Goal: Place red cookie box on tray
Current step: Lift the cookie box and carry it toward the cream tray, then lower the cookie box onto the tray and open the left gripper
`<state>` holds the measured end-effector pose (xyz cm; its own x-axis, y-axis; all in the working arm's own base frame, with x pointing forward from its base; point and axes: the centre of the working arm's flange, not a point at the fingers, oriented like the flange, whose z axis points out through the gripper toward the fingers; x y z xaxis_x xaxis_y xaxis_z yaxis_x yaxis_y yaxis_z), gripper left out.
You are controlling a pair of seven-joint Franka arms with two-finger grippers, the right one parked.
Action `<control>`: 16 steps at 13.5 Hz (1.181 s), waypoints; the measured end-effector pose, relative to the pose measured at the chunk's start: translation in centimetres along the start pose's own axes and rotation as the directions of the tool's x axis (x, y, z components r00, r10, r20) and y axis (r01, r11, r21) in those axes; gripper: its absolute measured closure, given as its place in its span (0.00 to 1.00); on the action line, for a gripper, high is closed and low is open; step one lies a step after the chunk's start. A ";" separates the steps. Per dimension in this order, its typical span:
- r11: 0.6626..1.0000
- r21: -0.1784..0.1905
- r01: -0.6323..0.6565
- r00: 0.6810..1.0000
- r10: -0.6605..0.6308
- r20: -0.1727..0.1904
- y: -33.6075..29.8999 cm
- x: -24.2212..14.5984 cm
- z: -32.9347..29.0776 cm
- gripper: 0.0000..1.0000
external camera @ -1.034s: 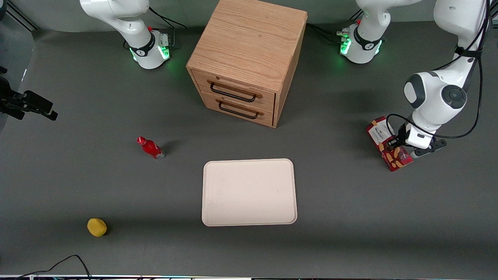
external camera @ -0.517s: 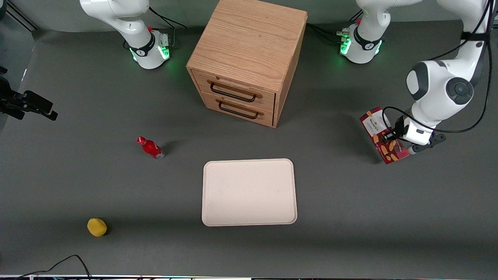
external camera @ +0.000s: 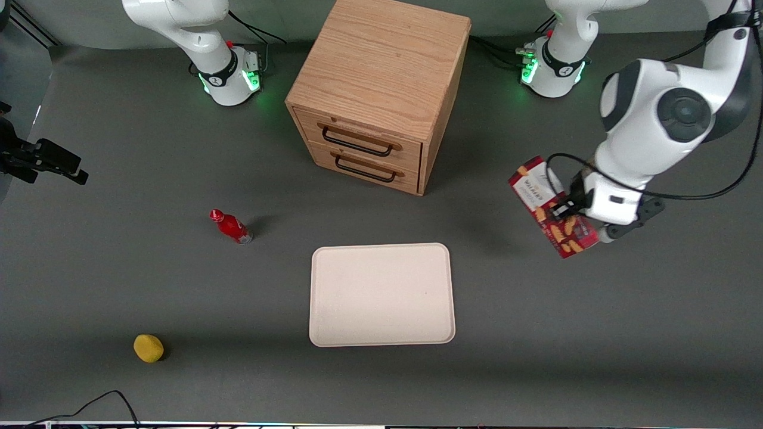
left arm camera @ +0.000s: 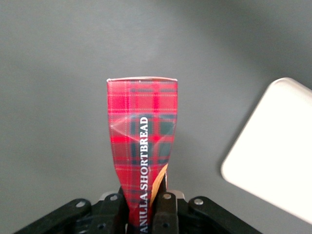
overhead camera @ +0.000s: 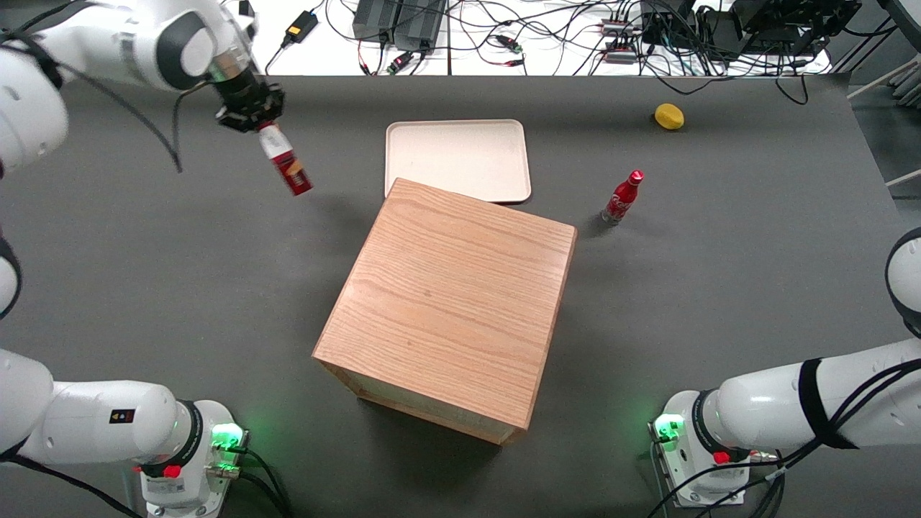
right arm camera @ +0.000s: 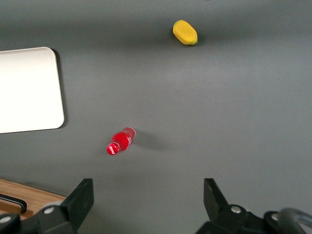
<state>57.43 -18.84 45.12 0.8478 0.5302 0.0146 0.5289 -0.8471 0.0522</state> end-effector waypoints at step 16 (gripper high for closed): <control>0.996 -0.028 0.083 0.991 -0.086 -0.105 23.8 -5.9 16.2 0.78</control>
<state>65.64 -42.69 30.11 0.7905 0.6016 0.1146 0.5961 -0.7988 0.0812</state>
